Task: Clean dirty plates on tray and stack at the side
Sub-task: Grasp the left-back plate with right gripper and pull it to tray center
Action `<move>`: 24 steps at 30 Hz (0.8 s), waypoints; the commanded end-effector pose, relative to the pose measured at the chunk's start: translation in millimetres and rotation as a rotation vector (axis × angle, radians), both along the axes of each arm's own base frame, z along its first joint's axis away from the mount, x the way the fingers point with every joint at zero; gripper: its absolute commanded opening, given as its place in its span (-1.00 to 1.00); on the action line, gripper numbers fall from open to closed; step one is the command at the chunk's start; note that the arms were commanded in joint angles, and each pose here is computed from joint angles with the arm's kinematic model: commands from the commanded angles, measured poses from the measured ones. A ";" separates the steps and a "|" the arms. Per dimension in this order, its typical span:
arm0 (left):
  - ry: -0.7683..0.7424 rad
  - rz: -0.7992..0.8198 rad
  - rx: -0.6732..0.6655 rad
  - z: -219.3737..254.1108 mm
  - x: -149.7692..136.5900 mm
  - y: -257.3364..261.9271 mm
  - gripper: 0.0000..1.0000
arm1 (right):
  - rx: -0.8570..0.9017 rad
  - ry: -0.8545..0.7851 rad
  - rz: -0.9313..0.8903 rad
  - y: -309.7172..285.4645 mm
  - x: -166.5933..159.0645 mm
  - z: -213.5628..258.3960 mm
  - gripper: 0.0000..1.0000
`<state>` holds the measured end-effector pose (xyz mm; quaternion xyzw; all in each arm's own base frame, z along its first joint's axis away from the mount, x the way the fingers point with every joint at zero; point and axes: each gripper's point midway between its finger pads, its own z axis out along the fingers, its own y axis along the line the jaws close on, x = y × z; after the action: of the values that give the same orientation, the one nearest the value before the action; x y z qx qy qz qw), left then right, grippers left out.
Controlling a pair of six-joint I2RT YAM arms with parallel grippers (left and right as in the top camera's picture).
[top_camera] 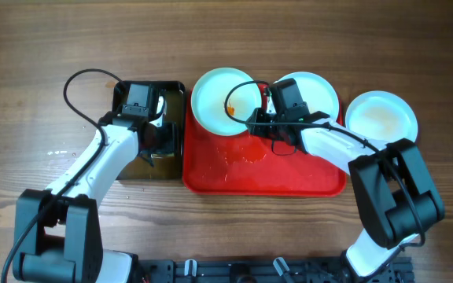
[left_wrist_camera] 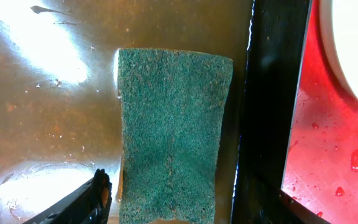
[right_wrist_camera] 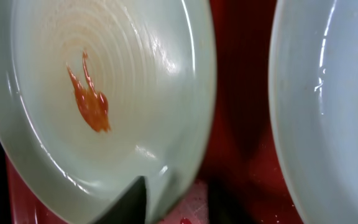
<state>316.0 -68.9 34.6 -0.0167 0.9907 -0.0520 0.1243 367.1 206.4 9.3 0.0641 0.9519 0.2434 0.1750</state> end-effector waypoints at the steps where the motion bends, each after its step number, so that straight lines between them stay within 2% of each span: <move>1: -0.020 0.012 -0.011 6.6 5.3 -0.3 0.35 | -0.003 0.036 -0.035 -0.3 -0.3 -10.4 -0.57; 6: -0.020 0.012 -0.011 6.6 5.3 -0.3 0.35 | -0.024 0.155 -0.019 -5.8 -26.6 -19.6 -0.86; 8: -0.020 0.012 -0.011 6.6 5.3 -0.3 0.35 | -0.040 0.188 -0.020 -10.5 -37.1 -13.6 -0.90; 13: -0.021 0.012 -0.011 6.7 5.5 -0.4 0.35 | -0.224 0.202 -0.008 -48.0 -63.7 10.1 -0.91; 17: -0.038 0.012 -0.015 8.0 9.5 -1.1 0.36 | -0.291 0.304 0.056 -61.6 -95.3 -0.2 -0.91; 22: -0.107 0.012 -0.026 8.4 23.6 -3.5 0.36 | -0.274 0.274 0.055 -57.8 -88.3 0.3 -0.91; 24: -0.104 0.015 -0.017 1.7 20.5 -1.4 0.35 | -0.279 0.269 0.072 -57.9 -88.5 0.2 -0.91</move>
<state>341.8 -73.8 43.2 -0.0151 0.9817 -0.0633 0.1792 279.4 152.3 9.9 0.0513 0.9913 0.1154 0.0369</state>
